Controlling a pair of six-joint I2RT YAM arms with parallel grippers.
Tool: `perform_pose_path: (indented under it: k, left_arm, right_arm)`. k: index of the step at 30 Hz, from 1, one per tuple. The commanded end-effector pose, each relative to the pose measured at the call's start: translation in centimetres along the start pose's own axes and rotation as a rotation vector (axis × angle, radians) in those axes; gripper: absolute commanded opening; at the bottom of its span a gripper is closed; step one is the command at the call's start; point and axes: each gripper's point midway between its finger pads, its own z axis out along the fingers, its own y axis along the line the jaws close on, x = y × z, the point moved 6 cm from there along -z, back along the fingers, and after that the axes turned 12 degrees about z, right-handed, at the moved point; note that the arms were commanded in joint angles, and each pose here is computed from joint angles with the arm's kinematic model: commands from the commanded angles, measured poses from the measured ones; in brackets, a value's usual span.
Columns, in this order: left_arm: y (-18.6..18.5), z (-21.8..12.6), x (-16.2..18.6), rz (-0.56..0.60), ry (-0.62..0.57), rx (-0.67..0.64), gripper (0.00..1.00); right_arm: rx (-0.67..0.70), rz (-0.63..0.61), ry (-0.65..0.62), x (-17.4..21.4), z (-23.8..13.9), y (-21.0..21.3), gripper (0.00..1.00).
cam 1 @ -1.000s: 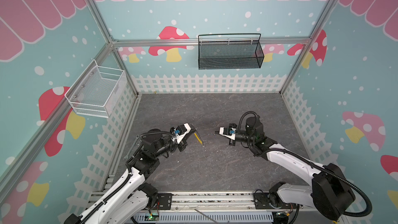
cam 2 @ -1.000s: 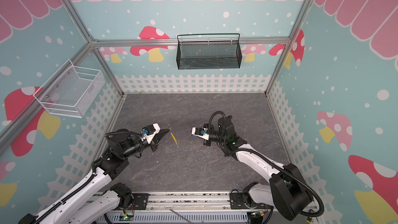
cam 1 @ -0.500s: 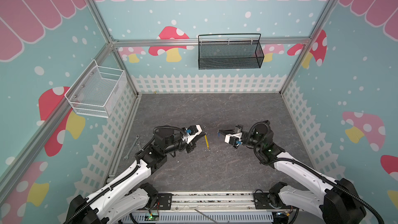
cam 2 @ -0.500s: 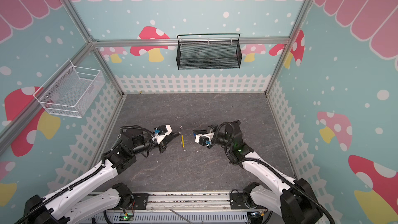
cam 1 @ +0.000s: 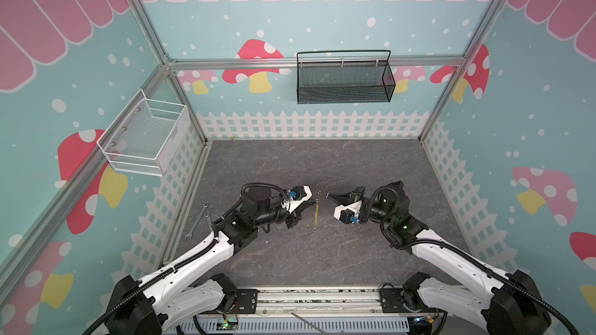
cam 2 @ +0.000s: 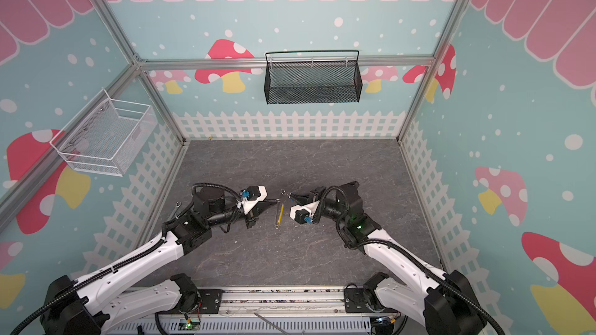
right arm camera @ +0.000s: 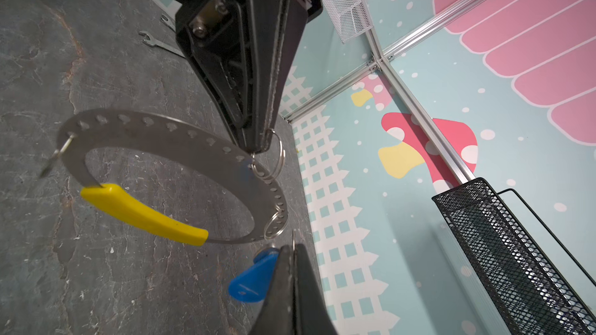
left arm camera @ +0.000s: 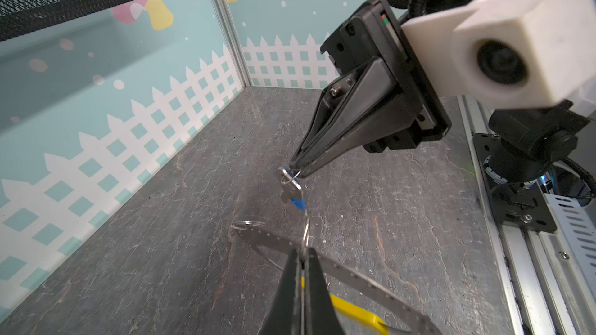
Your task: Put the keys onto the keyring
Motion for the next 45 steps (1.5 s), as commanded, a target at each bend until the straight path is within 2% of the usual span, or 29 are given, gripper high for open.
perform_pose_path:
  k: [1, 30, 45]
  left_arm:
    - [0.3, 0.2, -1.5, -0.007, -0.032, 0.015, 0.0]
    - [-0.7, 1.0, -1.2, 0.004, 0.035, 0.128, 0.0]
    - [-0.8, 1.5, -1.0, 0.02, 0.072, 0.181, 0.0]
  right_arm:
    - [0.025, -0.087, -0.001, -0.9, 0.0, -0.9, 0.0]
    - [-0.164, -0.173, -0.062, -2.5, -0.3, 0.3, 0.0]
    - [-0.171, -0.223, -0.052, -2.5, -0.7, 0.5, 0.0]
